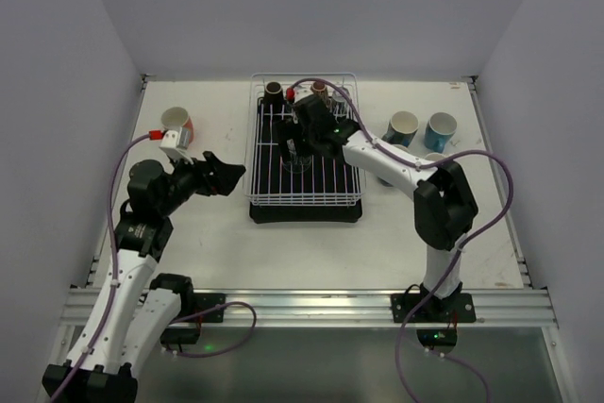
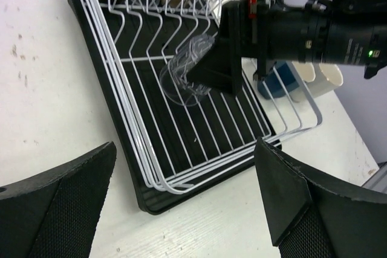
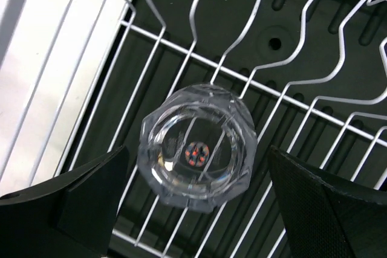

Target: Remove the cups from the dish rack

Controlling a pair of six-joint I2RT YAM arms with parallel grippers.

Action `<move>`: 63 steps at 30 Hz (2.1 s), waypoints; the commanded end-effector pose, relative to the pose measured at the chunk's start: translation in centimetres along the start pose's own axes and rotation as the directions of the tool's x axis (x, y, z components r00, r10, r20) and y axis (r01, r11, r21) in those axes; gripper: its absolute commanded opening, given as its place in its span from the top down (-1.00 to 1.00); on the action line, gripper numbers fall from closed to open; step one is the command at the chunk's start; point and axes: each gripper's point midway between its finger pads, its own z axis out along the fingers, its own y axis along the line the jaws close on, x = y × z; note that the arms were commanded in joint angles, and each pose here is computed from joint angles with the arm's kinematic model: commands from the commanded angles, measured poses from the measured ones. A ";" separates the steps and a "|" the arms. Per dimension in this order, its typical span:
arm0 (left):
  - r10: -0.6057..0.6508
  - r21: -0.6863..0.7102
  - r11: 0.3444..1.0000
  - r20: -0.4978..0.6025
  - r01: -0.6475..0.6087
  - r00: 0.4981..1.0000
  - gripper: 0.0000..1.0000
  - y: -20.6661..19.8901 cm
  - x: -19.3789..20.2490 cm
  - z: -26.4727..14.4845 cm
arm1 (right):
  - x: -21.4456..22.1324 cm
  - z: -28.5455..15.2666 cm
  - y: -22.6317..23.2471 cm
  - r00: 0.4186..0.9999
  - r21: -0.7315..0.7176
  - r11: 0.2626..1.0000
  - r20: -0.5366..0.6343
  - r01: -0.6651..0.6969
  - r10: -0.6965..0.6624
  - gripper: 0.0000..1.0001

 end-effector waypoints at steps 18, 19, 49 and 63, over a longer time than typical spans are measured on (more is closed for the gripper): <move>-0.065 0.234 0.969 -0.088 0.084 0.994 -0.82 -4.3 1.2 0.7 | -8.8 -8.2 0.3 0.943 -0.018 0.995 0.319 -0.097 0.098 0.36; -0.085 0.252 0.962 -0.086 0.105 0.993 -0.82 -4.7 1.0 0.7 | -8.1 -8.4 0.3 0.942 -0.032 0.993 0.315 -0.112 0.116 0.36; -0.232 0.605 0.768 -0.041 0.209 0.972 0.86 -14.9 -2.8 3.2 | -6.3 -20.7 9.8 0.773 -0.820 0.514 0.148 -0.253 0.617 0.15; 0.110 -0.231 0.968 0.026 -0.101 0.994 1.00 -2.7 -10.5 9.5 | -1.0 -19.6 3.0 0.743 -0.574 0.743 0.318 -0.343 0.589 -0.98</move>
